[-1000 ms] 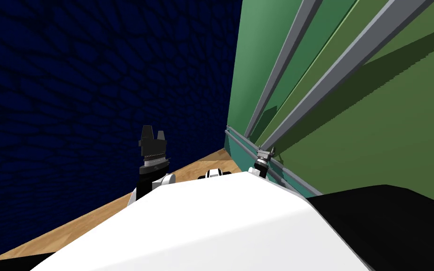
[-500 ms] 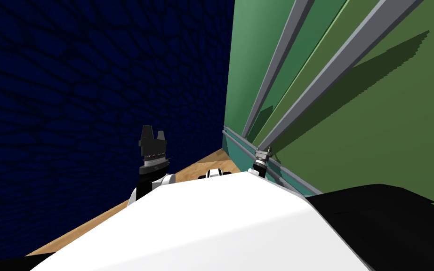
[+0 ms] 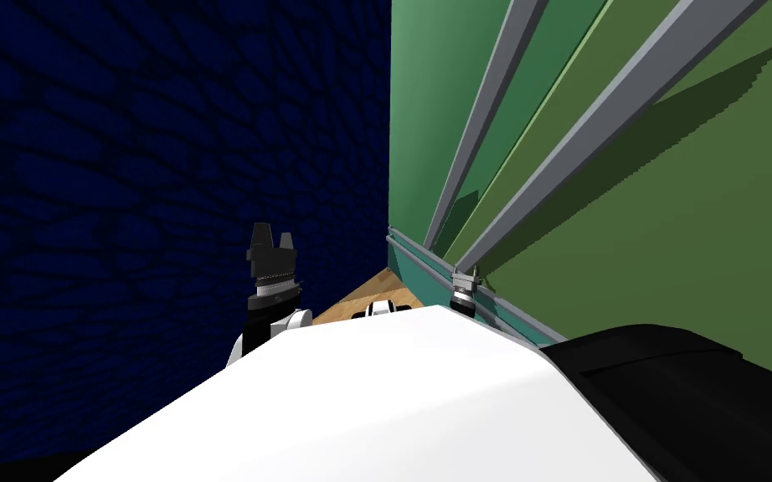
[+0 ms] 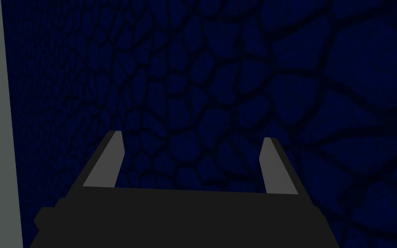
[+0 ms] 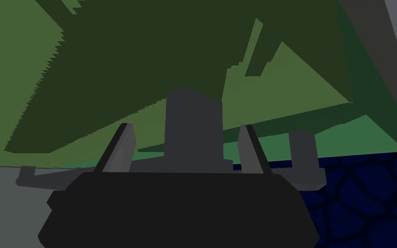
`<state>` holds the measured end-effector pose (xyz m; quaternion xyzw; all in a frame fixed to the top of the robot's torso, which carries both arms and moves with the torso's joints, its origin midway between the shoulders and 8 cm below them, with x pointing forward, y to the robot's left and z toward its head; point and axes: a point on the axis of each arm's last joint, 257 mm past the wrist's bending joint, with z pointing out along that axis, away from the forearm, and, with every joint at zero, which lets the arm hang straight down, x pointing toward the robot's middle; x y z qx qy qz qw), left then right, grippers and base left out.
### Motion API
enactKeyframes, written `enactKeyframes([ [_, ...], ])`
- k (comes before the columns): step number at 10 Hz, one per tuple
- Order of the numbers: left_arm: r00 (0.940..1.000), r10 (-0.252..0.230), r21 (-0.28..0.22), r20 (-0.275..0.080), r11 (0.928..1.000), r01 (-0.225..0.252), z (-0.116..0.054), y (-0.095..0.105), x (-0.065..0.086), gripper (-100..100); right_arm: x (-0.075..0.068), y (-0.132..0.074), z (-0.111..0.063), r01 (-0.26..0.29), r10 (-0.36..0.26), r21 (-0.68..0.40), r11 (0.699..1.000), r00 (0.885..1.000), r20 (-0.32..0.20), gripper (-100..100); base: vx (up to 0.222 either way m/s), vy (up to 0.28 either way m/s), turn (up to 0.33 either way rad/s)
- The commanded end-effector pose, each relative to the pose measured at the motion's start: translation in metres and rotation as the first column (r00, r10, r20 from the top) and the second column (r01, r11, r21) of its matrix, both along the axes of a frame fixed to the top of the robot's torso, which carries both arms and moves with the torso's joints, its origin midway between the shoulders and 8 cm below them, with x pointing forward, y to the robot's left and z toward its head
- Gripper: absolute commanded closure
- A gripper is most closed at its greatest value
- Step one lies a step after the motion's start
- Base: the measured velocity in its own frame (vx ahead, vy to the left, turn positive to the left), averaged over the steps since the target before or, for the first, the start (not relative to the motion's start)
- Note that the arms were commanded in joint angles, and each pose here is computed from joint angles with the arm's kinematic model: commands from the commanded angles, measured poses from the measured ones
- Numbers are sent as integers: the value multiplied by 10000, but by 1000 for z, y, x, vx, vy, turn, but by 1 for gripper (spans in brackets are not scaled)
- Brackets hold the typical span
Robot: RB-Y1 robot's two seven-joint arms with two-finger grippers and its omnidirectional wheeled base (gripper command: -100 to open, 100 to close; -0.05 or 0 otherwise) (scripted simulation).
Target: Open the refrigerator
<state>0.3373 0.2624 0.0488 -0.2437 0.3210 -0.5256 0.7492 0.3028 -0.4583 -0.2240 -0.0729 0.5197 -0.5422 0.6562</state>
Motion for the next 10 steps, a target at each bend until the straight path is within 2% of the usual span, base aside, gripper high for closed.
enactKeyframes([
  [1,10000,-1,0,1,10000,1,0,0,0,0,-12,19,-6,-569,570,79,9983,9983,-89,100,102,11,-295],
  [2,10000,0,0,0,10000,0,0,0,0,0,-13,35,-4,-1040,1040,129,9945,9946,42,100,157,20,-446],
  [3,10000,1,0,-1,10000,-1,0,0,0,0,-18,34,-8,-989,991,142,9950,9950,-93,100,124,16,-170],
  [5,10000,0,0,-1,10000,0,0,0,0,0,-26,63,-7,-1865,1864,300,9820,9825,71,100,155,29,-368],
  [7,10000,-1,0,2,10000,1,0,0,0,0,-33,58,-11,-1703,1705,287,9850,9854,-43,100,76,6,-79],
  [8,10000,-2,0,3,10000,2,0,0,0,0,-23,63,-5,-2378,2379,280,9709,9713,20,100,-155,-1,83],
  [10,10000,-5,-1,5,10000,5,0,0,0,0,-13,70,1,-3045,3045,272,9521,9525,51,100,-279,-28,142],
])
